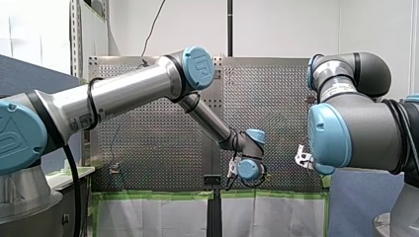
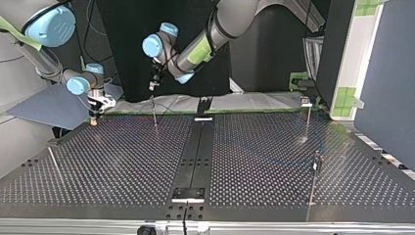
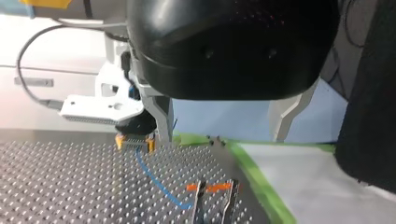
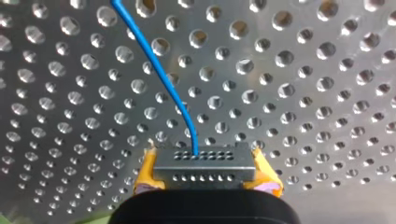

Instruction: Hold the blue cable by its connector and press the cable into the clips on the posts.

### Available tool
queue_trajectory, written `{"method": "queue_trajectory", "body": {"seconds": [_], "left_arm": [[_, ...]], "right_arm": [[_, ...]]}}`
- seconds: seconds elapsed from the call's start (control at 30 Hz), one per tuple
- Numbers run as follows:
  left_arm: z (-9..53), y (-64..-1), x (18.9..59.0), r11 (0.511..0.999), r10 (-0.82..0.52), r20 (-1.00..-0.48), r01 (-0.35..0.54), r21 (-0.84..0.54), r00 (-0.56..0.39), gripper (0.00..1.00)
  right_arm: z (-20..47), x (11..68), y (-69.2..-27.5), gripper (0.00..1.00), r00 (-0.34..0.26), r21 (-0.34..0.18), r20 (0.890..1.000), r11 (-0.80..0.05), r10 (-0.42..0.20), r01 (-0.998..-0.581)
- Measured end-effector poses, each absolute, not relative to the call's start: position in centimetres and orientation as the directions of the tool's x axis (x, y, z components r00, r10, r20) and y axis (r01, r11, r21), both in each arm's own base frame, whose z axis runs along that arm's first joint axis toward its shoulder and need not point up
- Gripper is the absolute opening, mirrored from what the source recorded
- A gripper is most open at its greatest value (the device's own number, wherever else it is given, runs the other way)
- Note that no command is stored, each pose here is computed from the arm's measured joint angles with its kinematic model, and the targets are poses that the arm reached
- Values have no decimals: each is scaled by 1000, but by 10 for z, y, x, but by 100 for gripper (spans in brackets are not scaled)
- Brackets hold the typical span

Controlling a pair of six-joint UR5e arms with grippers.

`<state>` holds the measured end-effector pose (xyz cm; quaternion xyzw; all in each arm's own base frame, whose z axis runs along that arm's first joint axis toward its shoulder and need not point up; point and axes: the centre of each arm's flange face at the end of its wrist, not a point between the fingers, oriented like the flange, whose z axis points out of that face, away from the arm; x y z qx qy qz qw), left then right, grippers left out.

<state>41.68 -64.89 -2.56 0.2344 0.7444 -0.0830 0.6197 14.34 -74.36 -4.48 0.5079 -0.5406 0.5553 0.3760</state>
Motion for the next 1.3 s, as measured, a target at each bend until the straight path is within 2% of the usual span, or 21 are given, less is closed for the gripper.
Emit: {"method": "queue_trajectory", "body": {"seconds": [0.53, 0.83, 1.3], "left_arm": [[-28, -648, 430, 886, 218, -969, 440, 146, -118, 100], [-61, -653, 440, 891, 195, -967, 440, 107, -161, 100], [-50, -669, 445, 905, 171, -980, 410, 117, -99, 100]], "right_arm": [[-45, 152, -742, 0, -200, -218, 971, -145, -134, -965], [-45, 156, -741, 0, -199, -218, 971, -149, -135, -964], [-45, 158, -741, 0, -199, -218, 971, -152, -135, -964]]}}
